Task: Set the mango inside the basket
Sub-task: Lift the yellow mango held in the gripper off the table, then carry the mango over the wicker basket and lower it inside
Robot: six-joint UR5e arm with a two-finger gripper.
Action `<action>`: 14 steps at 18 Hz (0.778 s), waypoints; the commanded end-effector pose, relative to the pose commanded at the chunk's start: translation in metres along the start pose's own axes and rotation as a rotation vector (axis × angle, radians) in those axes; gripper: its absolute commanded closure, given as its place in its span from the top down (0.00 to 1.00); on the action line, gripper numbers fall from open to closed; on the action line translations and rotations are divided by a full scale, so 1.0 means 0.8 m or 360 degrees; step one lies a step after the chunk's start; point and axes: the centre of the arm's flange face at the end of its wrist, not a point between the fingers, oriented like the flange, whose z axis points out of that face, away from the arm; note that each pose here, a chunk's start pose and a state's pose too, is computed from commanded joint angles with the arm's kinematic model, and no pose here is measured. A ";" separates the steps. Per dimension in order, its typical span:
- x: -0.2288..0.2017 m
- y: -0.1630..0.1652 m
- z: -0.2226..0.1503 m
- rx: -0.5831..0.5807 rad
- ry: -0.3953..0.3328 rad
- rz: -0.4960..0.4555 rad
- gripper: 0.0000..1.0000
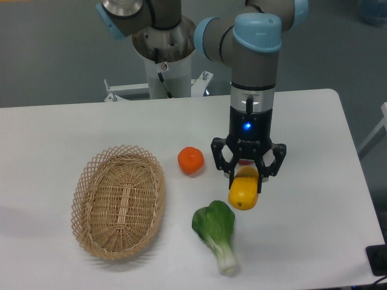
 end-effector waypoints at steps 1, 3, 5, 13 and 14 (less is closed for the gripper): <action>0.001 0.000 0.001 -0.0003 0.0001 0.0001 0.37; 0.002 0.002 0.002 -0.0010 0.0004 -0.0008 0.37; 0.010 0.008 -0.006 -0.0015 -0.0002 -0.0008 0.37; 0.062 0.040 -0.017 -0.0056 0.0049 -0.0124 0.37; 0.073 0.037 -0.015 -0.0059 0.0062 -0.0139 0.37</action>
